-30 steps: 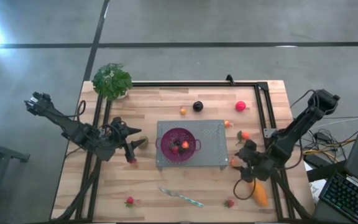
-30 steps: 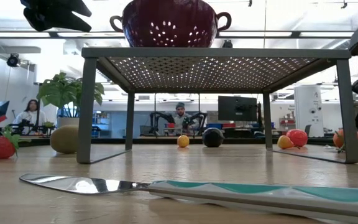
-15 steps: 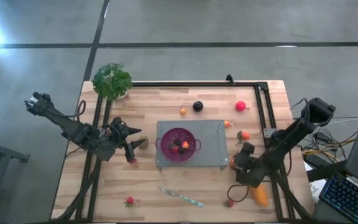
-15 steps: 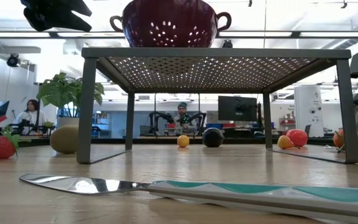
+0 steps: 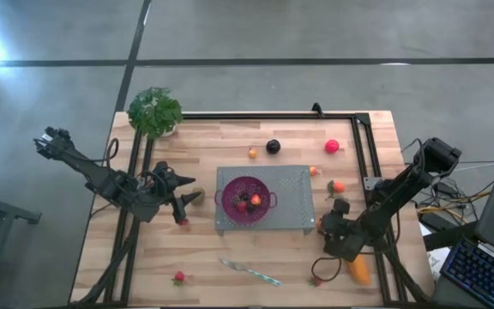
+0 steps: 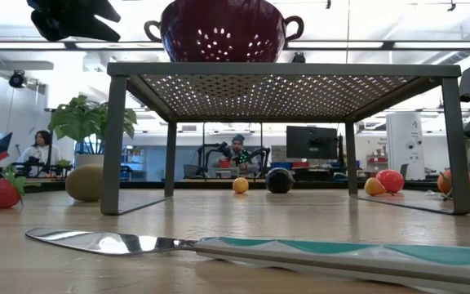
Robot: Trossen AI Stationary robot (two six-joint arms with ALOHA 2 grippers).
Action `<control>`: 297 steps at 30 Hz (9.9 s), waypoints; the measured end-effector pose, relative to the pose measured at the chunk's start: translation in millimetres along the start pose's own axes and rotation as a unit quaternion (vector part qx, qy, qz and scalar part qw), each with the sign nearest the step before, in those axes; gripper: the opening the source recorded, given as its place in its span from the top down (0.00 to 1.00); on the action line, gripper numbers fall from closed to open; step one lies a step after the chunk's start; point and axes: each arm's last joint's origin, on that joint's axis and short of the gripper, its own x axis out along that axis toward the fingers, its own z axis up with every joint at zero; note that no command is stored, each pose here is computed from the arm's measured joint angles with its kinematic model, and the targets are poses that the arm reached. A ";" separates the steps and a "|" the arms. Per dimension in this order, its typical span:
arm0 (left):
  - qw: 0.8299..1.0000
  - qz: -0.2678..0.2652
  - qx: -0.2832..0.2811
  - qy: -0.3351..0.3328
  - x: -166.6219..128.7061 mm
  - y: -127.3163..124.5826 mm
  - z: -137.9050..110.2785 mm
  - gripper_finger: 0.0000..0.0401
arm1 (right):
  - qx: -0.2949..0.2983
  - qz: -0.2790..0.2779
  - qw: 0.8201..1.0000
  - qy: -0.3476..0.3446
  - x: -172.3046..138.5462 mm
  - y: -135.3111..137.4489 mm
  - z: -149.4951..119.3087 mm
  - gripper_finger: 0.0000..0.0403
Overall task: Pick & Place Fruit
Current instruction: Put the pear into the purple strainer bowl
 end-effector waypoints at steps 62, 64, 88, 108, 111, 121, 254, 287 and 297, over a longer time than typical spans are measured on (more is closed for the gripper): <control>0.946 -0.133 -0.205 -0.215 27.8 -54.6 52.3 0.43 | -0.259 0.006 0.874 -0.412 -189.1 1.1 151.0 0.71; 0.940 -0.157 -0.213 -0.216 39.6 -60.0 51.4 0.43 | -0.270 -0.006 0.872 -0.408 -185.7 5.5 155.5 0.71; 0.888 -0.347 -0.234 -0.189 121.4 -108.3 75.9 0.43 | -0.350 -0.080 0.841 -0.405 -168.0 43.0 200.5 0.69; 0.879 -0.388 -0.208 -0.183 170.2 -122.8 105.2 0.43 | -0.350 -0.069 0.838 -0.414 -166.3 41.4 204.8 0.69; 0.879 -0.392 -0.206 -0.176 174.3 -122.8 105.5 0.43 | -0.349 -0.070 0.838 -0.413 -166.0 40.8 205.3 0.67; 0.879 -0.394 -0.202 -0.175 174.8 -122.0 106.7 0.56 | -0.344 -0.081 0.844 -0.404 -161.4 36.0 208.7 0.71; 0.942 -0.025 0.149 0.299 118.4 -61.7 144.9 0.48 | -0.116 -0.103 0.961 -0.228 -173.9 -64.5 129.7 0.40; 0.992 0.033 -0.036 0.116 27.4 33.3 56.3 0.48 | 0.069 -0.160 0.982 -0.078 -162.9 -139.6 135.3 0.48; 0.993 0.005 -0.074 0.093 27.4 41.7 34.8 0.48 | 0.163 -0.104 0.981 -0.011 -144.4 -179.3 153.8 0.50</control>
